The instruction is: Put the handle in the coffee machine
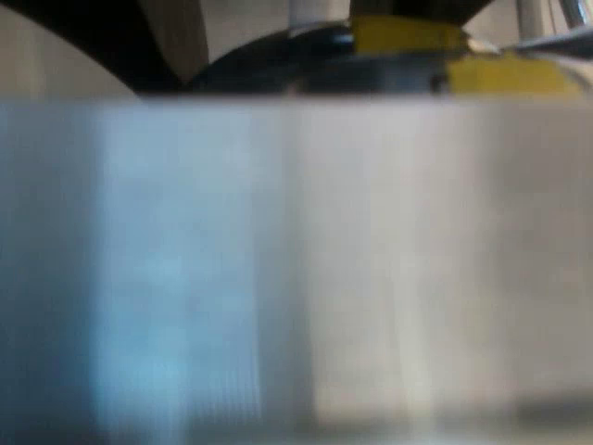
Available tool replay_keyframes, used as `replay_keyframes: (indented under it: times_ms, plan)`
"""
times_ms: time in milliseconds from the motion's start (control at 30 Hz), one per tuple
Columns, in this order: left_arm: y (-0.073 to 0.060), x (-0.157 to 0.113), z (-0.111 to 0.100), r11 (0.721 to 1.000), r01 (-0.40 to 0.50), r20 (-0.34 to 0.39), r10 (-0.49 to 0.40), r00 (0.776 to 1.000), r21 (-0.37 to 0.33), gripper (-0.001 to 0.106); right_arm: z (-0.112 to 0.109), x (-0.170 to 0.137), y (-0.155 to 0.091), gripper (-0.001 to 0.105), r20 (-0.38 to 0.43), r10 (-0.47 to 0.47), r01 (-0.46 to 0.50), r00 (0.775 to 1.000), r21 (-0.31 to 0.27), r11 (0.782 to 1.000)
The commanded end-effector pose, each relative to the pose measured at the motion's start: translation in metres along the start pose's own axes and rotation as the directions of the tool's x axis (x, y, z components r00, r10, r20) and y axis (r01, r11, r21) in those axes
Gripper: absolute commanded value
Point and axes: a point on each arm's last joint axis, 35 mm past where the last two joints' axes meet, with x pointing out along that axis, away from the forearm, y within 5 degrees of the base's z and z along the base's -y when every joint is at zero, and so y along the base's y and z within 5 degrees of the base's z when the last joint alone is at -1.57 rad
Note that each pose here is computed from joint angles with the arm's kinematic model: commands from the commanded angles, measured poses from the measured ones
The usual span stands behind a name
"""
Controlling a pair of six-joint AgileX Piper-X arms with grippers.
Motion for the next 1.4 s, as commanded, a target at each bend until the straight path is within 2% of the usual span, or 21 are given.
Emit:
replay_keyframes:
  times_ms: [33, 300, 433, 667, 867, 967, 1133, 1200, 1233, 1300, 1400]
  plan:
    - [0.001, -0.003, 0.01, 0.999, -0.01, 0.027, 0.009, 1.0, 0.035, 0.052, 0.023, 0.002, -0.007, 0.039, 0.086, -0.033, 0.025, 0.996, 0.091, 0.996]
    - [0.006, -0.003, 0.007, 0.99, -0.134, -0.067, 0.137, 0.988, 0.044, 0.052, 0.024, 0.002, -0.008, 0.039, 0.096, -0.038, 0.028, 0.995, 0.096, 0.995]
    - [0.007, -0.006, 0.004, 0.989, -0.145, -0.081, 0.147, 0.986, 0.031, 0.052, 0.024, 0.002, -0.008, 0.039, 0.096, -0.038, 0.028, 0.995, 0.096, 0.995]
    - [0.007, -0.028, -0.016, 0.988, -0.155, -0.152, 0.157, 0.976, 0.026, 0.052, 0.026, 0.002, -0.009, 0.039, 0.108, -0.044, 0.033, 0.993, 0.105, 0.994]
    - [0.018, -0.062, -0.029, 0.962, -0.274, -0.148, 0.268, 0.952, -0.017, 0.052, 0.027, 0.002, -0.01, 0.039, 0.114, -0.047, 0.037, 0.992, 0.09, 0.995]
    - [0.02, -0.069, -0.03, 0.955, -0.297, -0.142, 0.291, 0.946, -0.022, 0.052, 0.028, 0.001, -0.009, 0.039, 0.114, -0.045, 0.035, 0.992, 0.09, 0.995]
    - [0.024, -0.095, -0.025, 0.927, -0.373, -0.122, 0.367, 0.922, -0.038, 0.052, 0.028, 0.001, -0.009, 0.039, 0.114, -0.045, 0.035, 0.992, 0.09, 0.995]
    - [0.022, -0.106, -0.012, 0.933, -0.359, -0.127, 0.354, 0.927, -0.021, 0.032, 0.028, 0.001, -0.009, 0.039, 0.114, -0.045, 0.035, 0.992, 0.09, 0.995]
    - [0.021, -0.108, -0.008, 0.934, -0.358, -0.127, 0.354, 0.927, -0.013, 0.026, 0.028, 0.001, -0.009, 0.039, 0.114, -0.045, 0.035, 0.992, 0.09, 0.995]
    - [0.02, -0.112, 0.002, 0.938, -0.345, -0.115, 0.34, 0.933, -0.02, 0.007, 0.028, 0.001, -0.009, 0.039, 0.114, -0.045, 0.035, 0.992, 0.09, 0.995]
    - [0.018, -0.118, 0.016, 0.945, -0.326, -0.081, 0.324, 0.943, -0.017, 0.0, 0.028, 0.001, -0.009, 0.039, 0.114, -0.045, 0.035, 0.992, 0.09, 0.995]
